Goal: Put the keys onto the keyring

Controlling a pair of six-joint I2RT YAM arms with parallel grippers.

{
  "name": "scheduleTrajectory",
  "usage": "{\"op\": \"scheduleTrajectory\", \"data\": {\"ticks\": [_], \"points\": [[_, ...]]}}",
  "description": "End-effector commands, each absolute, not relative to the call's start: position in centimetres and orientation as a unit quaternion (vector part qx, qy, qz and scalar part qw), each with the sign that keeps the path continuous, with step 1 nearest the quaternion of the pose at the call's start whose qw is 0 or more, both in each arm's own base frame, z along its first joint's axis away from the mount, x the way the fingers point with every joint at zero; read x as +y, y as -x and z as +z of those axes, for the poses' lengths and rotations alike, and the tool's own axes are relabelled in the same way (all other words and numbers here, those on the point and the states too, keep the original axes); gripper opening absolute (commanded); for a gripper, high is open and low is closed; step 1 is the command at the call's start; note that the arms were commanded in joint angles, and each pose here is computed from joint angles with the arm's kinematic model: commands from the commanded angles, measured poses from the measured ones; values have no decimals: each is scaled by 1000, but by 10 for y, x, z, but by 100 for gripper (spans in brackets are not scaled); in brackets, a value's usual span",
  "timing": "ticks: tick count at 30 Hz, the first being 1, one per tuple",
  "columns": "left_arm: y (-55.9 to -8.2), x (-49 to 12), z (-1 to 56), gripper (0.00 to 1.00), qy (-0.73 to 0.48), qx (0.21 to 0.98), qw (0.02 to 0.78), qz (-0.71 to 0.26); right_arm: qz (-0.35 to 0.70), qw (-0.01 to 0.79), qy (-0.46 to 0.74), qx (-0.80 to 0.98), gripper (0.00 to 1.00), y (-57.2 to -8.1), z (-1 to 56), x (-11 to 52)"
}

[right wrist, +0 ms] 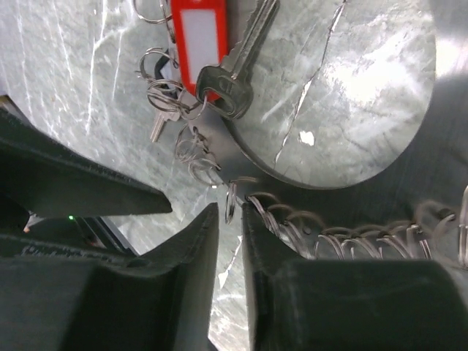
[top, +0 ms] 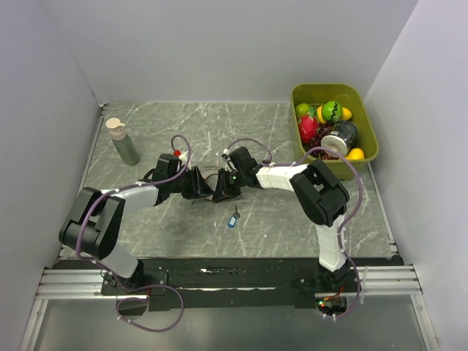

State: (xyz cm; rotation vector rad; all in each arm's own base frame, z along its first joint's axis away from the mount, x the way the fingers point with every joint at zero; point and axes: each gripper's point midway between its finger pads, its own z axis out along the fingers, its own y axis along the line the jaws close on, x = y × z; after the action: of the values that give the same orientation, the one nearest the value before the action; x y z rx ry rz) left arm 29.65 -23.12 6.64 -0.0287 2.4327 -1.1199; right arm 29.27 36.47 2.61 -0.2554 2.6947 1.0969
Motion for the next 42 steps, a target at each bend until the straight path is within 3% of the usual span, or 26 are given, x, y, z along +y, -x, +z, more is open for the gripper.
{"op": "scheduleTrajectory", "data": {"ticks": [1, 7, 24, 42], "points": [[-308, -235, 84, 39, 2, 872, 251, -420, 381, 119, 79, 914, 24, -303, 24, 373], [-309, -233, 92, 39, 0, 868, 264, -420, 386, 131, 83, 909, 0, -305, 32, 372], [-313, -208, 176, 38, -37, 814, 396, -423, 428, 232, 289, 824, 0, -288, 111, 359], [-286, -218, 267, 36, -146, 735, 461, -476, 531, 322, 397, 676, 0, -260, 238, 360]]}}
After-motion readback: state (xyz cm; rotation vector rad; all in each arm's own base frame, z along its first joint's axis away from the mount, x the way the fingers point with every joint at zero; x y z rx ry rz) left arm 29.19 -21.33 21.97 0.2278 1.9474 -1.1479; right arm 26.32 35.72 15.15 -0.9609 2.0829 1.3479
